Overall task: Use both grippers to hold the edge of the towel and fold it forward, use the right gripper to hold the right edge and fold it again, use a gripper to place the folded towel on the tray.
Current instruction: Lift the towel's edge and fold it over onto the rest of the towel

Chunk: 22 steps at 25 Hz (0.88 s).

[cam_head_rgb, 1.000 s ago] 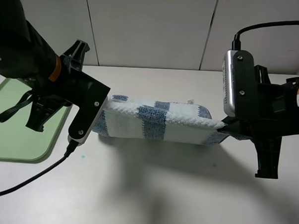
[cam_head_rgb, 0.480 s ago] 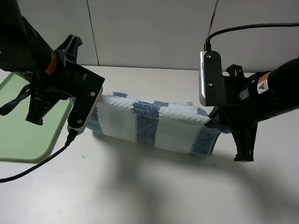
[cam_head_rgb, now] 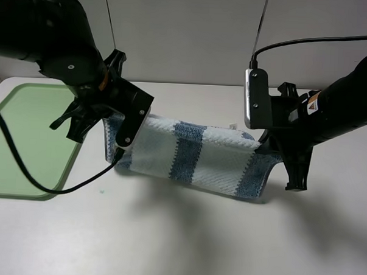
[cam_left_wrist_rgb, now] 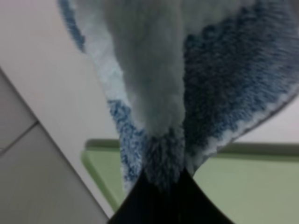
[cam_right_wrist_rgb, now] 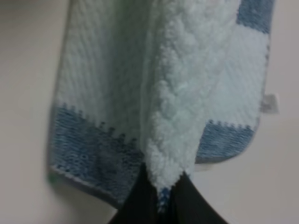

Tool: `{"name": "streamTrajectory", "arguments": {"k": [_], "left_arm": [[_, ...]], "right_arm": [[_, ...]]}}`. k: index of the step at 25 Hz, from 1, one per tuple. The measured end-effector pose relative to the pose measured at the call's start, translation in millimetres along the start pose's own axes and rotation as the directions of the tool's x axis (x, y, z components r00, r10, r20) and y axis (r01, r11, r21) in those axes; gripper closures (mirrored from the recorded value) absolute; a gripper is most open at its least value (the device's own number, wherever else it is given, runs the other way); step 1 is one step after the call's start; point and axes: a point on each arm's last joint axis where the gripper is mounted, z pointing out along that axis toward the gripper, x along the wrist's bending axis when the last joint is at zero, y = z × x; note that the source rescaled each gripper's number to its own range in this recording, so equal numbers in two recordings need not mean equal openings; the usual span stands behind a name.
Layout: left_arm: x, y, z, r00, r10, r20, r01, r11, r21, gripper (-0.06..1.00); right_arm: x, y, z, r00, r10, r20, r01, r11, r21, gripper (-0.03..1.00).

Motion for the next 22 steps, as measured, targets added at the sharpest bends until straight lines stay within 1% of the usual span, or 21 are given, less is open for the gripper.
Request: {"name": "streamTrajectory", "arguments": {"k": [2,5,7,12,15,22], "left_arm": [[3.8,1.2,6.6,1.0,-0.002,0.004,0.002,1.0,0.0,0.94],[4.0,5.1,17.7,1.0,0.017,0.023,-0.017,1.0,-0.002,0.94],[3.0,8.6,24.8,0.999,0.031,0.035,-0.031,1.0,-0.004,0.94],[1.7,13.5,34.2,0.998,0.049,0.04,-0.049,0.999,-0.015,0.94],[6.4,13.5,35.9,0.999,0.046,0.029,-0.045,0.999,-0.019,0.94],[13.5,4.7,39.2,1.0,0.02,0.002,-0.02,0.999,-0.029,0.94]], "right_arm": [[-3.0,-1.9,0.8,1.0,-0.001,0.017,0.001,1.0,-0.003,0.97],[-5.0,-4.6,4.9,1.0,-0.008,0.02,0.008,1.0,0.003,0.97],[-4.6,-5.3,10.0,1.0,-0.01,0.01,0.01,1.0,0.01,0.97],[-4.1,-7.9,23.5,1.0,-0.01,-0.011,0.01,1.0,0.026,0.97],[-4.4,-8.7,28.8,1.0,-0.02,-0.012,0.02,0.999,0.03,0.97],[-8.3,-7.3,35.0,0.999,-0.03,0.029,0.03,0.999,0.012,0.97]]}}
